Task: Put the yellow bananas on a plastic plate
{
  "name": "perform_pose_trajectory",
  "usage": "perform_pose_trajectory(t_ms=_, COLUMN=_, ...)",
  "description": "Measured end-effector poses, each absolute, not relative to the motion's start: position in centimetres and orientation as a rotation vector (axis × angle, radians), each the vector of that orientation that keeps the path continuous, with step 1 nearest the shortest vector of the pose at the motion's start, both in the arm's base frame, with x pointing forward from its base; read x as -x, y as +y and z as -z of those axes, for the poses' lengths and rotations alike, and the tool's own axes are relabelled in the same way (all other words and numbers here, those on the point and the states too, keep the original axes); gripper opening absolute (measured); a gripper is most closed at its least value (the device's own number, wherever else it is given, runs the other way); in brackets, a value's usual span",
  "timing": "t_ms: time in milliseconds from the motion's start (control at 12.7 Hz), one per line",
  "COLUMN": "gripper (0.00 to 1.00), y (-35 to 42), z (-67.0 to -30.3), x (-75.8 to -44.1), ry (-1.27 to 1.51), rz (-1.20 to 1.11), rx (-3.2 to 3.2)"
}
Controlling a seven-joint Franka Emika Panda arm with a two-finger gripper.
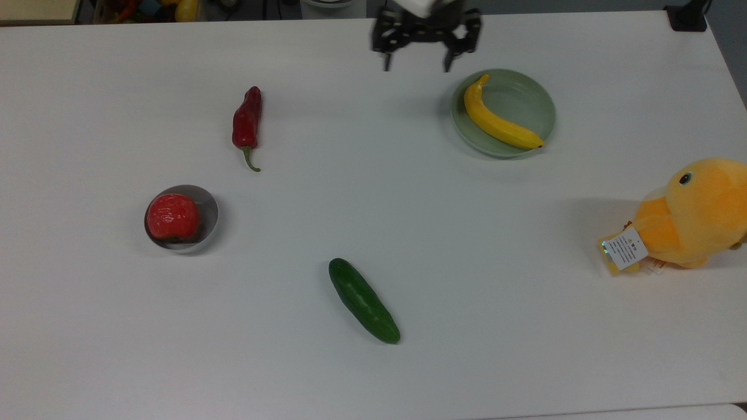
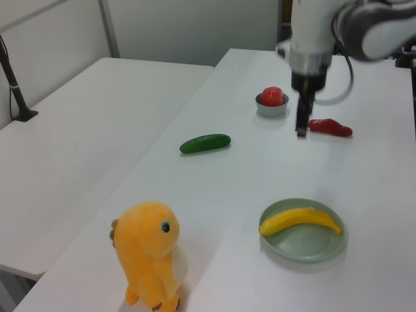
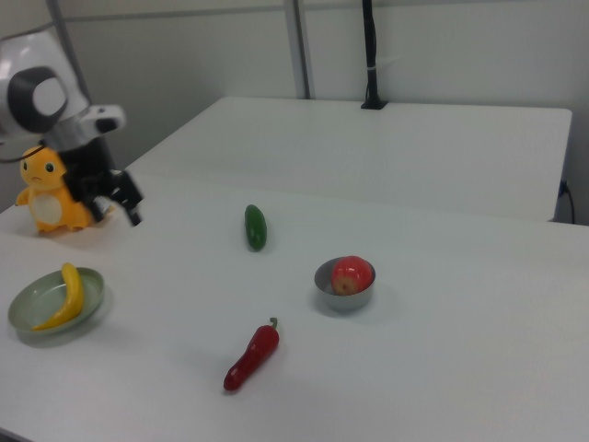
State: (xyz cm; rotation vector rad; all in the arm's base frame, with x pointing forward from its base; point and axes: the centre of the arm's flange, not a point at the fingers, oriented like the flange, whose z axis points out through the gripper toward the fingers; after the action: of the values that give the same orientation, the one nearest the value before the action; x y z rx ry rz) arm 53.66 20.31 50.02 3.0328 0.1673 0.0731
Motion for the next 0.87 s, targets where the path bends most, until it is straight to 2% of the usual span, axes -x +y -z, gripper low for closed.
perform_pose_trajectory(t_ms=315, gripper=1.0, y=7.6, z=-57.2, x=-57.7, ry=-0.224, rz=-0.268, rx=-3.043)
perform_pose_trajectory(t_ms=629, gripper=1.0, y=2.9, z=-57.6, x=-58.3, ry=-0.327, rz=-0.275, rx=-3.026)
perform_pose_trajectory(t_ms=865, gripper=1.0, y=2.6, z=-57.3, x=-57.5, ry=-0.266, rz=-0.147, rx=-3.047)
